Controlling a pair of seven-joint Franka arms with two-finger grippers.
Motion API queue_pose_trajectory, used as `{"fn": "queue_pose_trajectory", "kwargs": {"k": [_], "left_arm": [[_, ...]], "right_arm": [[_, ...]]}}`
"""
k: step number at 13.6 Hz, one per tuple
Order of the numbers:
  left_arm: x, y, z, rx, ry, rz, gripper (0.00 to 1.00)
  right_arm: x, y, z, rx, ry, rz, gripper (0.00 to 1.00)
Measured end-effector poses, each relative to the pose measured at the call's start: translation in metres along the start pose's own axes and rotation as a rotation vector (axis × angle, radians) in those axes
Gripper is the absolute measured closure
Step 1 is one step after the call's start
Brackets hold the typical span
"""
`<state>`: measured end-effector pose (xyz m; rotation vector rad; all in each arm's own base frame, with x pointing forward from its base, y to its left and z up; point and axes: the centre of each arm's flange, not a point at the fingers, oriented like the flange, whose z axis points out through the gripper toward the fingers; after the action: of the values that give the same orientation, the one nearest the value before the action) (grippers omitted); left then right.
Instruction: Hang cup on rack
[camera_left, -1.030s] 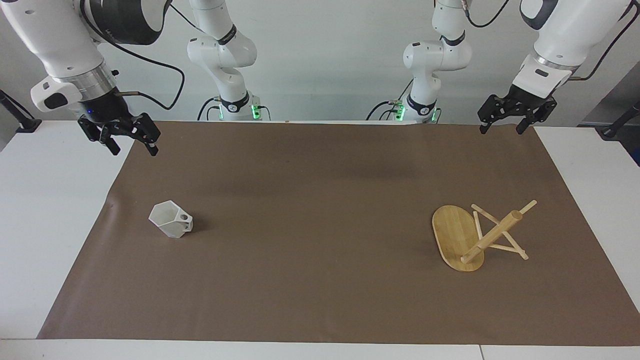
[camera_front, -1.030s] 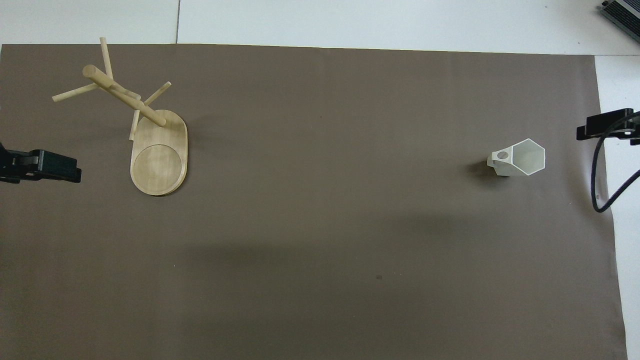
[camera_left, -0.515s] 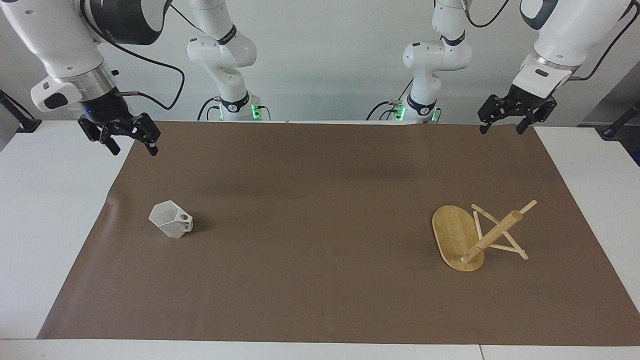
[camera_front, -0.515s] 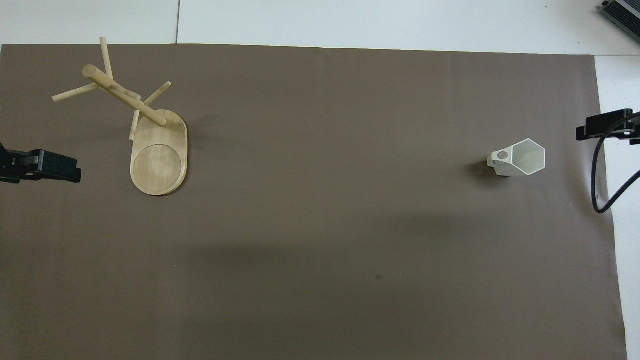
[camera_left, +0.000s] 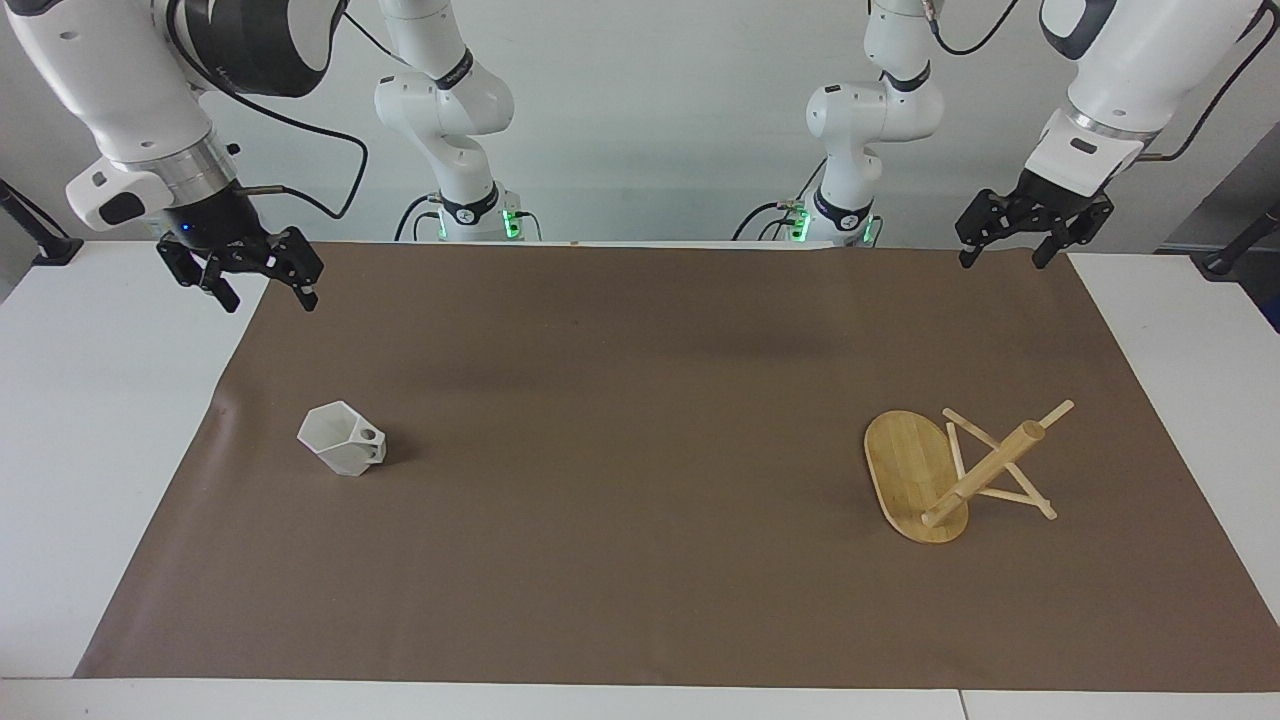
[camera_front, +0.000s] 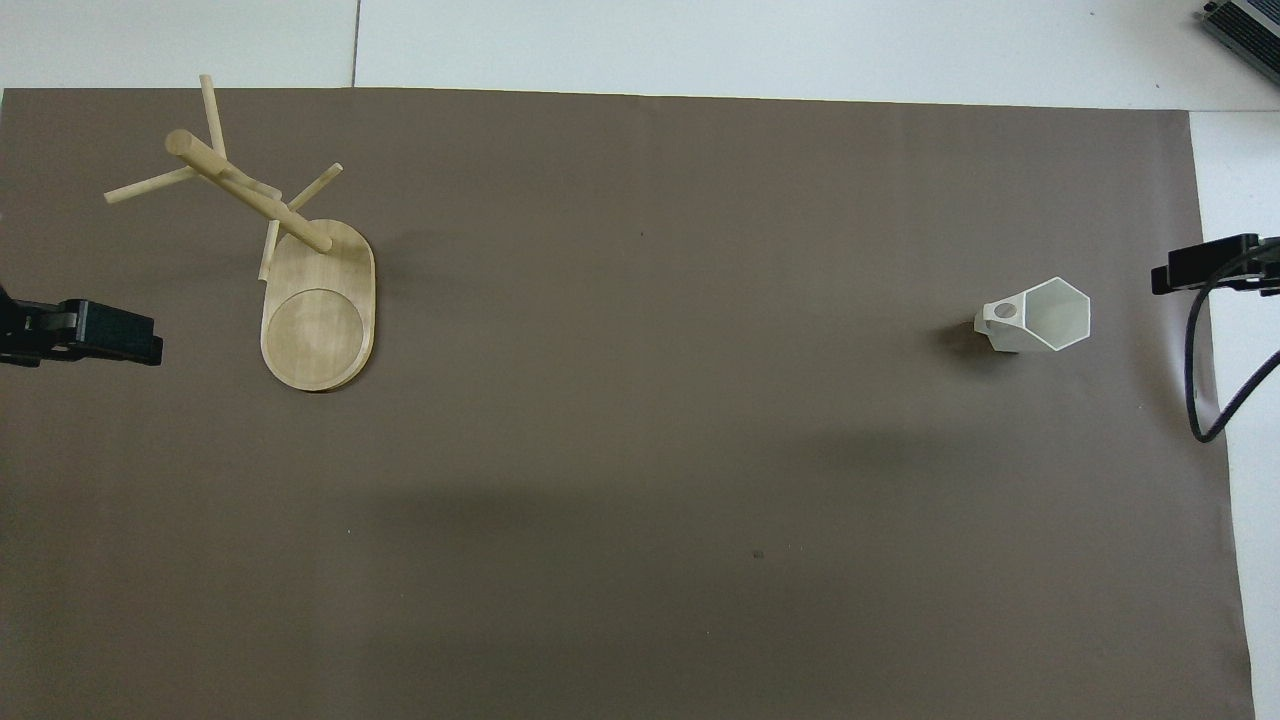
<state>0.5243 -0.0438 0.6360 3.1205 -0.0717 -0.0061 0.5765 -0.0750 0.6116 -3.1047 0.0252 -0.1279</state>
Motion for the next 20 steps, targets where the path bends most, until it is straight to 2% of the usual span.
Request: {"fn": "queue_pose_trajectory", "kwargs": {"k": [10,16,20], "left_arm": [[0.0,0.0,0.0,0.0,0.0,0.0,0.0],[0.0,0.0,0.0,0.0,0.0,0.0,0.0],[0.0,0.0,0.0,0.0,0.0,0.0,0.0]], "right_arm": [[-0.017,0.008,0.037,-0.02,-0.003,0.005,0.0],[-0.018,0.027,0.085,-0.032,0.041,0.028,0.0],[-0.009,0.049,0.121,-0.053,0.057,-0.006,0.0]]}}
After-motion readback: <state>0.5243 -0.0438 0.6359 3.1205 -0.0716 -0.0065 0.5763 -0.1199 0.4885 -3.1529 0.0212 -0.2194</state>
